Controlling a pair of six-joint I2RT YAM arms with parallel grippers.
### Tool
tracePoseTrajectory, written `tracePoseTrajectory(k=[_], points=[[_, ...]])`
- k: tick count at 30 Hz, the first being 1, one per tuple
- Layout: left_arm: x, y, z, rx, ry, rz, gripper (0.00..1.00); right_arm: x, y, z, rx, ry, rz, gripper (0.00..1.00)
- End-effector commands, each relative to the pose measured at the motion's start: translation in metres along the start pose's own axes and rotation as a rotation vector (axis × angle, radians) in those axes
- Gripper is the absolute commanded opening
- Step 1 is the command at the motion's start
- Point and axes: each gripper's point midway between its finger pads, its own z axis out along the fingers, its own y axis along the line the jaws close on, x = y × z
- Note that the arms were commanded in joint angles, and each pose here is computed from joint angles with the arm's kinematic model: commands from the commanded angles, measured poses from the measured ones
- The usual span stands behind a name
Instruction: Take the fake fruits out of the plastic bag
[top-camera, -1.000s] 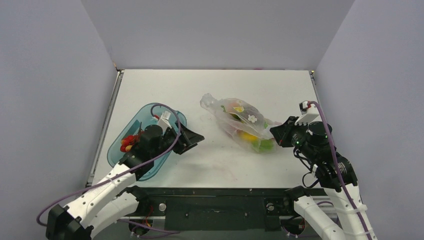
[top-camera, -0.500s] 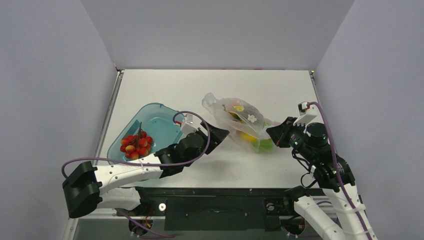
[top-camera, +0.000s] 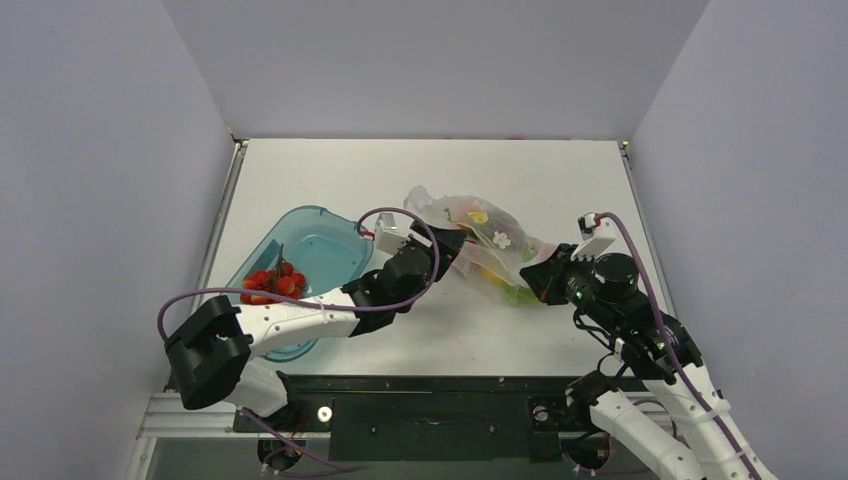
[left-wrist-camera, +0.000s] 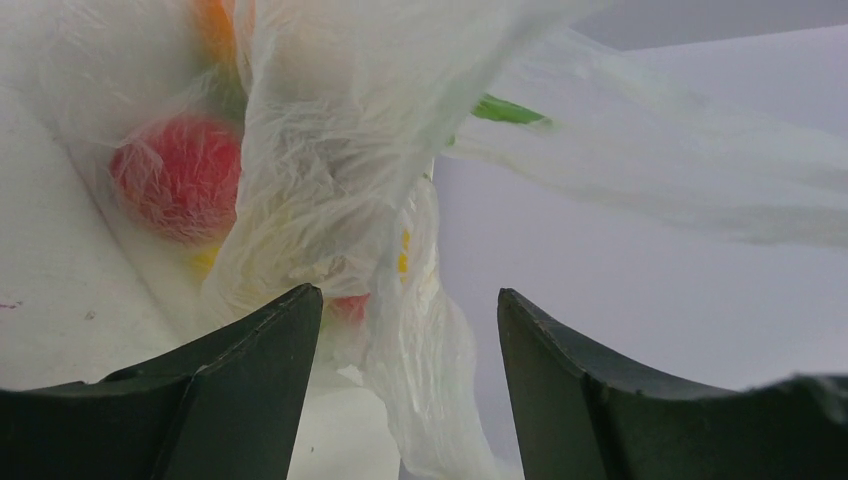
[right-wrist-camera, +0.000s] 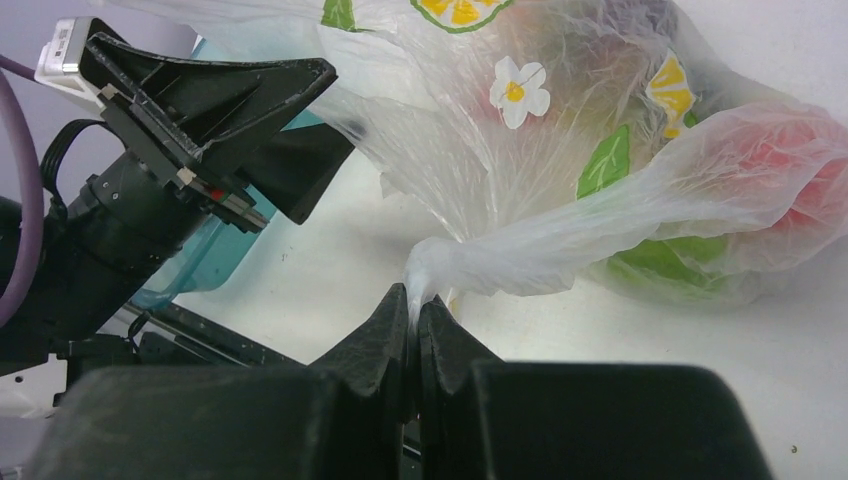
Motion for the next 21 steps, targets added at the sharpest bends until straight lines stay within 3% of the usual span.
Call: tracePoseTrajectory(k=[1, 7, 10, 13, 16, 19, 21], points=[[-0.002, -0.012, 0.008, 0.005, 0.006, -0.109, 0.62, -0.007, 0.003, 0.003, -0.004, -0.048, 0.014, 0.0], [0.004, -0.004, 0.016, -0.022, 0.015, -0.13, 0.49, -0.005, 0.005, 0.004, -0.012, -0.05, 0.024, 0.0], [0.004, 0.003, 0.021, -0.035, 0.025, -0.138, 0.31, -0.004, 0.007, 0.003, -0.021, -0.045, 0.019, 0.0], [0.002, 0.013, 0.021, -0.031, 0.041, -0.12, 0.22, 0.001, 0.007, 0.002, -0.025, -0.031, 0.001, 0.0], [0.004, 0.019, 0.018, -0.011, 0.105, -0.042, 0.15, 0.008, -0.003, 0.002, 0.026, -0.009, -0.026, 0.0], [0.011, 0.028, 0.01, 0.025, 0.185, 0.007, 0.0, 0.022, -0.012, 0.002, 0.056, 0.016, -0.032, 0.0], [0.011, 0.031, 0.005, 0.059, 0.207, 0.017, 0.0, 0.034, -0.017, 0.005, 0.063, 0.035, -0.007, 0.01]])
